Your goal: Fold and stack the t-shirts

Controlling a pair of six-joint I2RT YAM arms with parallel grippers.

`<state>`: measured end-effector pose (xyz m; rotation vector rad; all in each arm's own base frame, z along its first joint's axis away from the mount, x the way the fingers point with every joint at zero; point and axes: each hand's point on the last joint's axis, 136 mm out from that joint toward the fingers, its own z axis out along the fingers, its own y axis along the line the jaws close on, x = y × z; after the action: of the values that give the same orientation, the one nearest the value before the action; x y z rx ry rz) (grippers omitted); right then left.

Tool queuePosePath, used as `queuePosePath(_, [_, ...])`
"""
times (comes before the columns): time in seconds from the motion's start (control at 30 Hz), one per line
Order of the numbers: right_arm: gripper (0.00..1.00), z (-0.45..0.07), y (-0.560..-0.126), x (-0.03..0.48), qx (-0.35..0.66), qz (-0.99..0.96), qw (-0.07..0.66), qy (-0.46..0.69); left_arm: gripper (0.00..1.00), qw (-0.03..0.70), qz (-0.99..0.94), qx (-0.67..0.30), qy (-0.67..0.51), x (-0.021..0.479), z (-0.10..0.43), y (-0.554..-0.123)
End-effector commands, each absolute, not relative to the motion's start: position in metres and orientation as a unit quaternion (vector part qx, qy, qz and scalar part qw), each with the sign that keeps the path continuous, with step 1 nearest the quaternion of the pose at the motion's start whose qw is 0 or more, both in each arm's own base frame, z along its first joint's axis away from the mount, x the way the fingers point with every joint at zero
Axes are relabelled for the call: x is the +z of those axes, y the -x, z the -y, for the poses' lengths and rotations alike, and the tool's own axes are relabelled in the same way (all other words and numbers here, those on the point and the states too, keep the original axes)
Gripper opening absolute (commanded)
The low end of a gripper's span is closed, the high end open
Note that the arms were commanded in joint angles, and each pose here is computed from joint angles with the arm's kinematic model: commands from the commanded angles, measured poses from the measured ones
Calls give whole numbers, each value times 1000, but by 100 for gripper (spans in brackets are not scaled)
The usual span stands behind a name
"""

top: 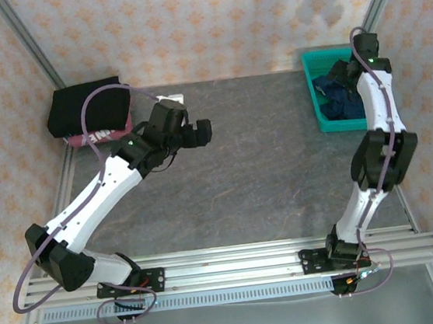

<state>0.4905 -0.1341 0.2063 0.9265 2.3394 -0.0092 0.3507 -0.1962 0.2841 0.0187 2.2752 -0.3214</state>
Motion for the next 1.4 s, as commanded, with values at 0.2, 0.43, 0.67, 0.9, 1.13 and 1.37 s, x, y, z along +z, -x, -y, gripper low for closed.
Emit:
queuePosePath(0.2, [81, 179, -514, 133, -77, -888, 249, -379, 100, 371, -920, -125, 27, 267, 163, -302])
queuePosePath(0.43, [47, 200, -526, 110, -107, -867, 266, -408, 100, 382, -913, -121, 79, 262, 137, -288])
queuePosePath(0.67, [0, 187, -544, 170, -28, -824, 369, -429, 100, 403, -903, -115, 97, 262, 122, -284])
queuePosePath(0.9, [0, 116, -528, 300, 123, -746, 534, -379, 100, 424, -888, -151, 99, 274, 136, -298])
queuePosePath(1.13, [0, 18, -486, 471, 240, -672, 659, -240, 100, 468, -865, -167, 74, 331, 155, -326])
queuePosePath(1.37, [0, -95, -420, 617, 435, -599, 671, -53, 100, 544, -818, -168, 78, 433, 144, -334])
